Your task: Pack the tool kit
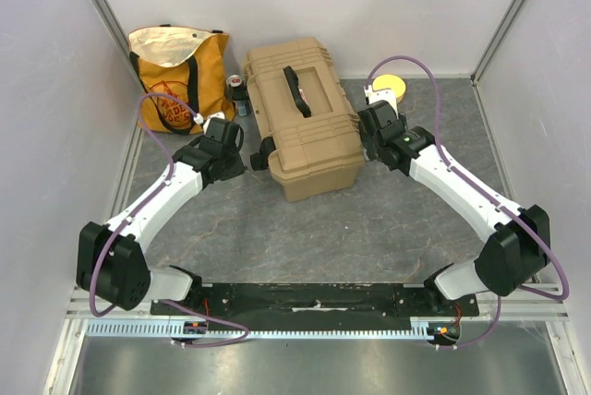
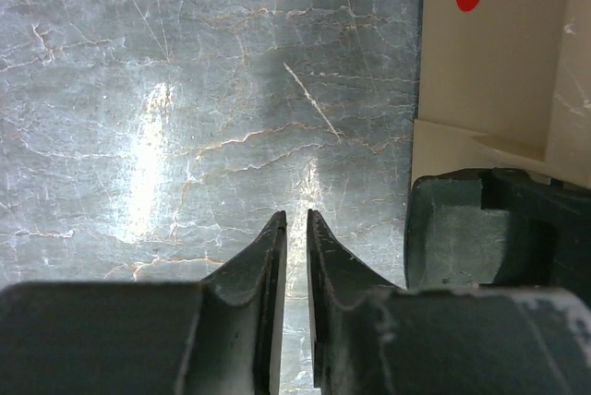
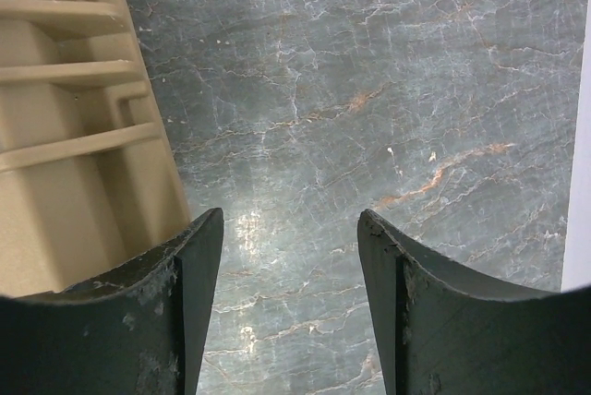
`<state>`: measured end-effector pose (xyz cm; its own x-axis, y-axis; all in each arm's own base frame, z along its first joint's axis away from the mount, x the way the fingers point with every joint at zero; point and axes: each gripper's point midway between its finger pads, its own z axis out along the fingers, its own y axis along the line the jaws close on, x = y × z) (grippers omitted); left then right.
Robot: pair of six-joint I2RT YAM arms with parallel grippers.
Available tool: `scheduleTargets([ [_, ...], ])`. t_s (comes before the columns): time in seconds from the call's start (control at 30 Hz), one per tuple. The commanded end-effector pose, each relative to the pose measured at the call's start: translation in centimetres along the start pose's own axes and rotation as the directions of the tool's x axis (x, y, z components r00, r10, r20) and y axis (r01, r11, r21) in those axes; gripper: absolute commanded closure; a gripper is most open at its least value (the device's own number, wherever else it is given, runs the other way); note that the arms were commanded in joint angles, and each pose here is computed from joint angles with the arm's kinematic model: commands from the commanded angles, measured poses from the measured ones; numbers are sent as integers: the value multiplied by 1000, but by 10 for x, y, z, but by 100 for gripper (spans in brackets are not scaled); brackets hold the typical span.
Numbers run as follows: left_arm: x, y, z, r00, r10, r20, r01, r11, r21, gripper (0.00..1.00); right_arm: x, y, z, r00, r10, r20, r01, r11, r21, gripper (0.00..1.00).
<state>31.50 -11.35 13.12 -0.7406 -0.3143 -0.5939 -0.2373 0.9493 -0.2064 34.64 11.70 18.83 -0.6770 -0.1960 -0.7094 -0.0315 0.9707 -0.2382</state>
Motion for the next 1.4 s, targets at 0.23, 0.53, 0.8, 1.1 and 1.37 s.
scheduleTargets([
  [0.23, -23, -31, -6, 994, 109, 1, -109, 993, 35, 98, 3, 19, 0, 999, -44, 9, 45, 993, -105, 35],
  [0.53, -3, -51, 10, 978, 186, -95, -184, 983, 28, 98, 4, 22, 2, 999, -54, 10, 55, 991, -122, 36],
  [0.8, -6, -90, 19, 976, 211, -59, -198, 965, 172, 98, 15, 56, 4, 998, -49, 24, 54, 952, -301, 41],
  [1.1, -13, -133, 23, 982, 188, 26, -183, 906, 381, 98, 23, 74, -6, 998, -61, 34, 70, 904, -423, 42],
  [1.37, -17, -153, 33, 978, 185, 96, -209, 861, 464, 98, 19, 78, -10, 997, -57, 51, 74, 891, -447, 43],
])
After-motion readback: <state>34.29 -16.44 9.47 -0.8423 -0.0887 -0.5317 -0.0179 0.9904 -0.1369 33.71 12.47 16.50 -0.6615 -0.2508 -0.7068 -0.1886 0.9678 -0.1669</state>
